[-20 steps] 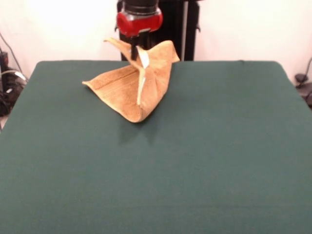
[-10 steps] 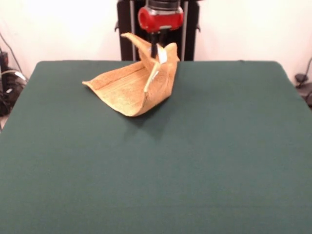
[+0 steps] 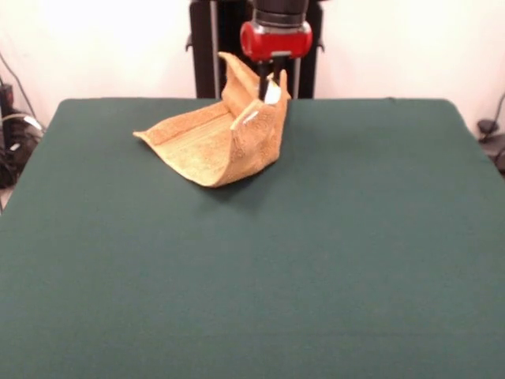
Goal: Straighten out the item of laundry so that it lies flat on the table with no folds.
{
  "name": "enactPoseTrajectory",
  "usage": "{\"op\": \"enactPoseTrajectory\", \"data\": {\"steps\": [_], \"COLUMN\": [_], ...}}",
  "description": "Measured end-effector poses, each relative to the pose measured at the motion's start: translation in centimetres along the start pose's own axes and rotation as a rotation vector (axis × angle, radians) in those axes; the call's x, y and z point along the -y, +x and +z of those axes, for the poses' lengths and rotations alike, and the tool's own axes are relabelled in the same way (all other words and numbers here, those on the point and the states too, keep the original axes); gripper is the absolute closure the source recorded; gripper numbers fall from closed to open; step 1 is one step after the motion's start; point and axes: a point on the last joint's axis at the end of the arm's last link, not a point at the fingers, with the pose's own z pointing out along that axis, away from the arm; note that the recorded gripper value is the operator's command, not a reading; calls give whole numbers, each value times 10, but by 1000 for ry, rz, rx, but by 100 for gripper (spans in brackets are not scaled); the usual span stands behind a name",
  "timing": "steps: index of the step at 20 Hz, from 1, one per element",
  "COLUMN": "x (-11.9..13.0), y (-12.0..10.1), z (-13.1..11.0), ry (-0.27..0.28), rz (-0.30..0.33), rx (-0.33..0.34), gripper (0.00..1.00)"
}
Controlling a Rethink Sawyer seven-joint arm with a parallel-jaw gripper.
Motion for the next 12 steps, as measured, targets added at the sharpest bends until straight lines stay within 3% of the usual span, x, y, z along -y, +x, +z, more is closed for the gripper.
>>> {"op": "enactPoseTrajectory", "data": {"steps": [2, 12], "x": [-2, -31], "y": [3, 10], "z": [7, 37], "ry": [-5, -43], "rz": [55, 159], "rx": [-8, -11], "gripper": [100, 100]}}
